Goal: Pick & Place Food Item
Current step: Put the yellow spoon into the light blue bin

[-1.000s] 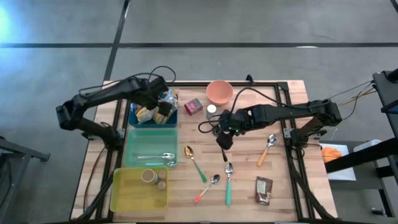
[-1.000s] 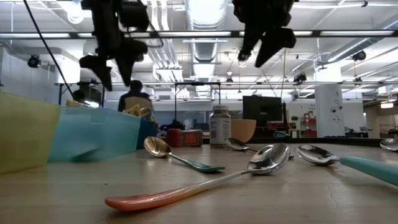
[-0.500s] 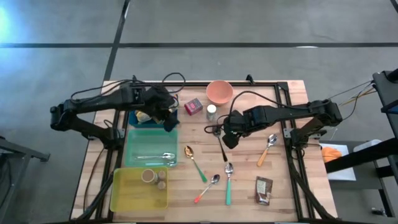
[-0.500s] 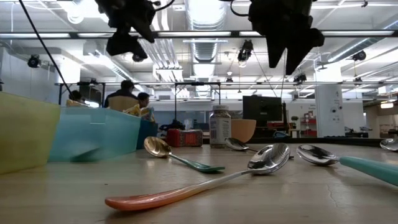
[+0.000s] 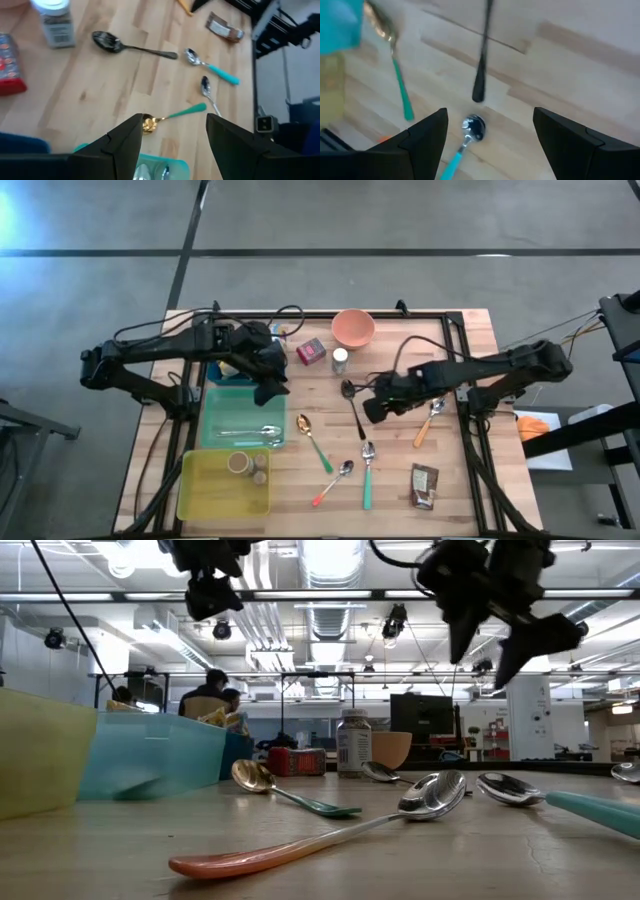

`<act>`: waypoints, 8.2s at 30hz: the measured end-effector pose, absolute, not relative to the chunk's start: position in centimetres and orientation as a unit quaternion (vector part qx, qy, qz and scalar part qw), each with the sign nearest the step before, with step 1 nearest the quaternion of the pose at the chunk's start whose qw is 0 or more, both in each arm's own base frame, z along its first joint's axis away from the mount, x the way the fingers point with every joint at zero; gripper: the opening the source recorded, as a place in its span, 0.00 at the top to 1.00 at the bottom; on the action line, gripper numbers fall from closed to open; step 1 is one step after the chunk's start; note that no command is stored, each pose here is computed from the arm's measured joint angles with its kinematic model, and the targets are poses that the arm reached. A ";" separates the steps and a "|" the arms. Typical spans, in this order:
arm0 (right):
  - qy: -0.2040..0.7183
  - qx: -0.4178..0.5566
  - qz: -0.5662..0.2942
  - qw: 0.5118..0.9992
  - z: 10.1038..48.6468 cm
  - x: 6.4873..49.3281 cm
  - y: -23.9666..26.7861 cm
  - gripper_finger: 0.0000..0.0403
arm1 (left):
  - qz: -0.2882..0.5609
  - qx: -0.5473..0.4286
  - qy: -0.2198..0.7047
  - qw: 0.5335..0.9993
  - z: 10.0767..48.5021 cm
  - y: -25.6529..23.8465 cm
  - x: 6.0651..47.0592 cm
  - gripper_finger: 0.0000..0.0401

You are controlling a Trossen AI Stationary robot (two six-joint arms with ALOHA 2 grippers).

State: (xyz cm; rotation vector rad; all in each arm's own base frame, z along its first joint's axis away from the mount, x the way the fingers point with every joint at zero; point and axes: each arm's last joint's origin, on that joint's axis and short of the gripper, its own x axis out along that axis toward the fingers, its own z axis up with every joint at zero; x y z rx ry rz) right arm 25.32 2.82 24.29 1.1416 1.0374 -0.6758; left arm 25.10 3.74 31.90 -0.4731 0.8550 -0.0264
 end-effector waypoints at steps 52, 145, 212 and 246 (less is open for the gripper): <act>0.411 0.554 -0.581 0.431 13.0 15.6 4.0 0.44 | -0.061 -0.227 0.402 0.885 32.1 3.2 25.3 0.44; 0.177 0.225 -0.137 0.948 35.7 33.2 3.8 0.91 | -0.001 -0.321 0.126 0.939 34.4 2.2 32.0 0.44; 0.245 0.227 -0.120 0.935 34.8 32.2 3.9 0.77 | 0.040 -0.315 0.250 0.915 35.1 2.9 26.2 0.93; 0.411 0.310 -0.246 0.821 26.1 29.6 3.4 0.77 | 0.144 -0.103 0.614 0.769 29.2 2.6 21.8 0.93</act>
